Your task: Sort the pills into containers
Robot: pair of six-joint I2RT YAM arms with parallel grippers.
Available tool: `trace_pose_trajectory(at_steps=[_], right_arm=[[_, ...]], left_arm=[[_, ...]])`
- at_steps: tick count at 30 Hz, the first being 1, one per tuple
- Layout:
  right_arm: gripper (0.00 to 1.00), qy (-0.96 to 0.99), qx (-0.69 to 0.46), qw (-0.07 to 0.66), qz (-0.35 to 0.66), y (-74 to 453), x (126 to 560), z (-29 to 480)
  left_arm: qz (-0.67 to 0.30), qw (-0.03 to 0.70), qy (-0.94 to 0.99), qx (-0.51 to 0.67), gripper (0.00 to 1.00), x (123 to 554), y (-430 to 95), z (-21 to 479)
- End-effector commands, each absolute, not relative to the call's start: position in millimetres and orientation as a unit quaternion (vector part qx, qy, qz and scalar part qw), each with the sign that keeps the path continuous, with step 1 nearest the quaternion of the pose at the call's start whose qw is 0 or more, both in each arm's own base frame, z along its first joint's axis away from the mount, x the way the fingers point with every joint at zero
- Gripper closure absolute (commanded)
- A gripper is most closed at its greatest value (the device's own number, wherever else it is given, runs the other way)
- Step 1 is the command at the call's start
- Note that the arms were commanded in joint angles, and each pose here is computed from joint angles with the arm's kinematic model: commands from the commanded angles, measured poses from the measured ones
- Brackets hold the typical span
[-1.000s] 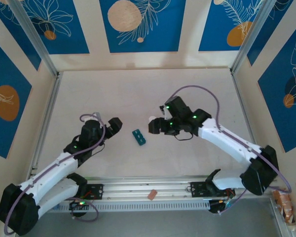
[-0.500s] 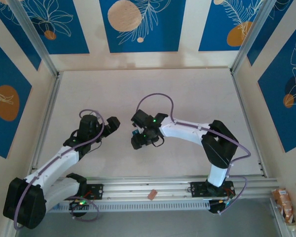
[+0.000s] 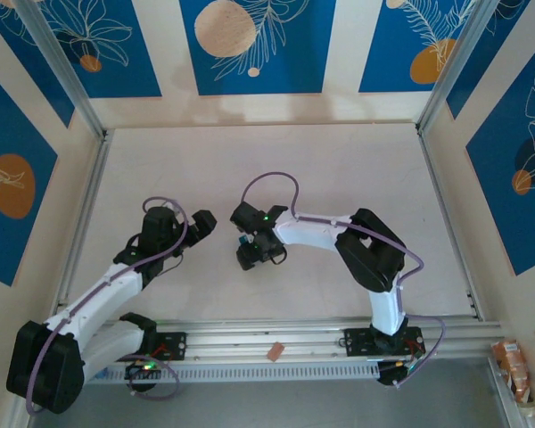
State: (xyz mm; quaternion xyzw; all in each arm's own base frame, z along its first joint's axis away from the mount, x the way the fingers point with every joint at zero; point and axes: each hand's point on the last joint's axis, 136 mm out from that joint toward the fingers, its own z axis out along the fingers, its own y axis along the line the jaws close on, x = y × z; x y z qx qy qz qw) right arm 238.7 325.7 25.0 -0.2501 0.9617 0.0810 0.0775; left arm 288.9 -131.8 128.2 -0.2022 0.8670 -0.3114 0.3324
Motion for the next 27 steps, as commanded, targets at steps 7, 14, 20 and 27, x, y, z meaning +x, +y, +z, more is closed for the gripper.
trace_pose_trajectory(at_steps=[7,14,20,27], right_arm=[[0.37,0.959,-0.253,0.088,0.094,338,254,26],[0.45,0.959,-0.255,0.079,0.097,340,251,21],[0.65,0.958,-0.254,0.081,0.103,339,247,24],[0.71,0.945,-0.250,0.115,0.174,344,246,68]], left_arm=[[-0.324,0.344,0.861,-0.190,0.00,293,-133,137],[-0.325,0.343,0.860,-0.194,0.00,291,-133,134],[-0.341,0.342,0.853,-0.199,0.00,292,-136,138],[-0.412,0.338,0.824,-0.190,0.00,292,-155,167]])
